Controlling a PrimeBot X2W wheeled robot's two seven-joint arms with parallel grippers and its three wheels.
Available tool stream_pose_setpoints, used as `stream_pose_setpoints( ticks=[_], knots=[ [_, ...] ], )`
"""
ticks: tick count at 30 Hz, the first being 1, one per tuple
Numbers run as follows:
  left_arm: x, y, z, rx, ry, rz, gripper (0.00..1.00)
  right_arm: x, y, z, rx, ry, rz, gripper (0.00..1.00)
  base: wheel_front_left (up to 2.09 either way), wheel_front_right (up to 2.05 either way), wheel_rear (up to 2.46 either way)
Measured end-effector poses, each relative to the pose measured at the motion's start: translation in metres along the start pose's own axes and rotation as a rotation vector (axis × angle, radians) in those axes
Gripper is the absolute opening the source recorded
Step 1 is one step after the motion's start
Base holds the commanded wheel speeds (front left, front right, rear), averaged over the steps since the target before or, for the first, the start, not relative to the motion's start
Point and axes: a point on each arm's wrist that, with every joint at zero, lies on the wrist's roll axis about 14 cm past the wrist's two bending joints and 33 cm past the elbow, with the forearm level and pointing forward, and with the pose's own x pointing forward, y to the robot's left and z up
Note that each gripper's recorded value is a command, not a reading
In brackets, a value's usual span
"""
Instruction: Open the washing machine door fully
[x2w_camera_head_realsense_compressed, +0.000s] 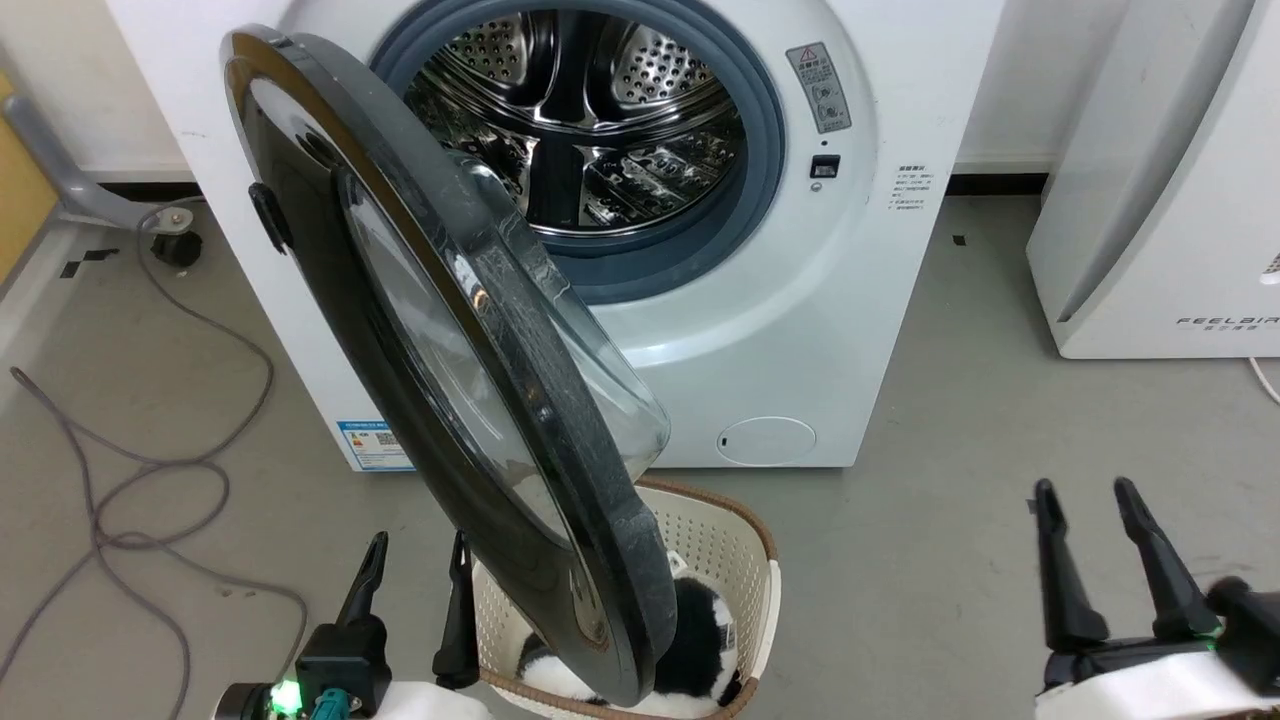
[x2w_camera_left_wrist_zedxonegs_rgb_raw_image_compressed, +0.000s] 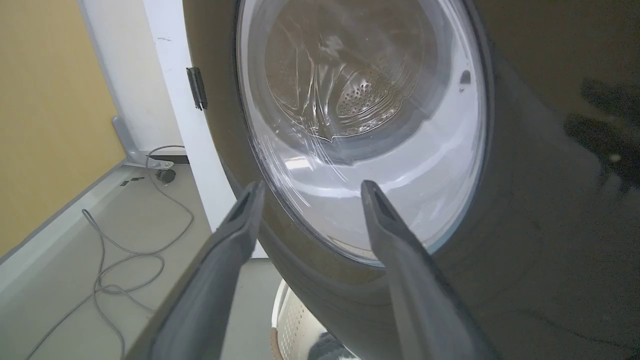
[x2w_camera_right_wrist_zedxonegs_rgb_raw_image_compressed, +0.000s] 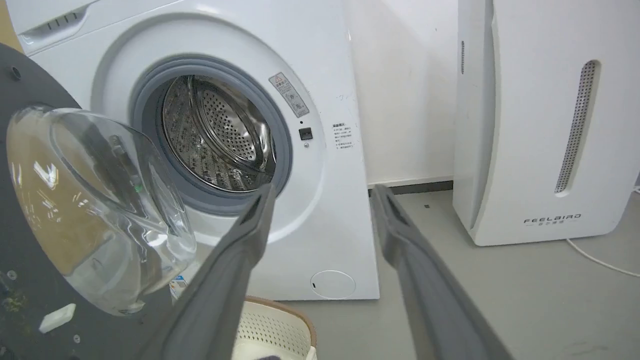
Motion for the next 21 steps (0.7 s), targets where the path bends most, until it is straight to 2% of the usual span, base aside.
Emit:
stream_pose_setpoints(
  ticks=[6, 11, 14, 21],
  knots=[
    [-0.001, 0.005, -0.003, 0.008, 0.010, 0.010, 1.00, -0.004, 0.020, -0.018, -0.171, 0.106, 0.066, 1.00, 0.00, 0.00, 0.00],
    [-0.002, 0.007, -0.005, 0.012, 0.015, 0.012, 1.00, -0.008, 0.023, -0.031, -0.186, 0.154, 0.076, 1.00, 0.00, 0.00, 0.00],
    [-0.003, 0.007, -0.005, 0.013, 0.017, 0.012, 0.00, -0.009, 0.022, -0.033, -0.163, 0.159, 0.073, 1.00, 0.00, 0.00, 0.00],
    [-0.003, 0.007, -0.006, 0.009, 0.021, 0.008, 0.00, -0.009, 0.022, -0.035, -0.152, 0.164, 0.073, 1.00, 0.00, 0.00, 0.00]
  ],
)
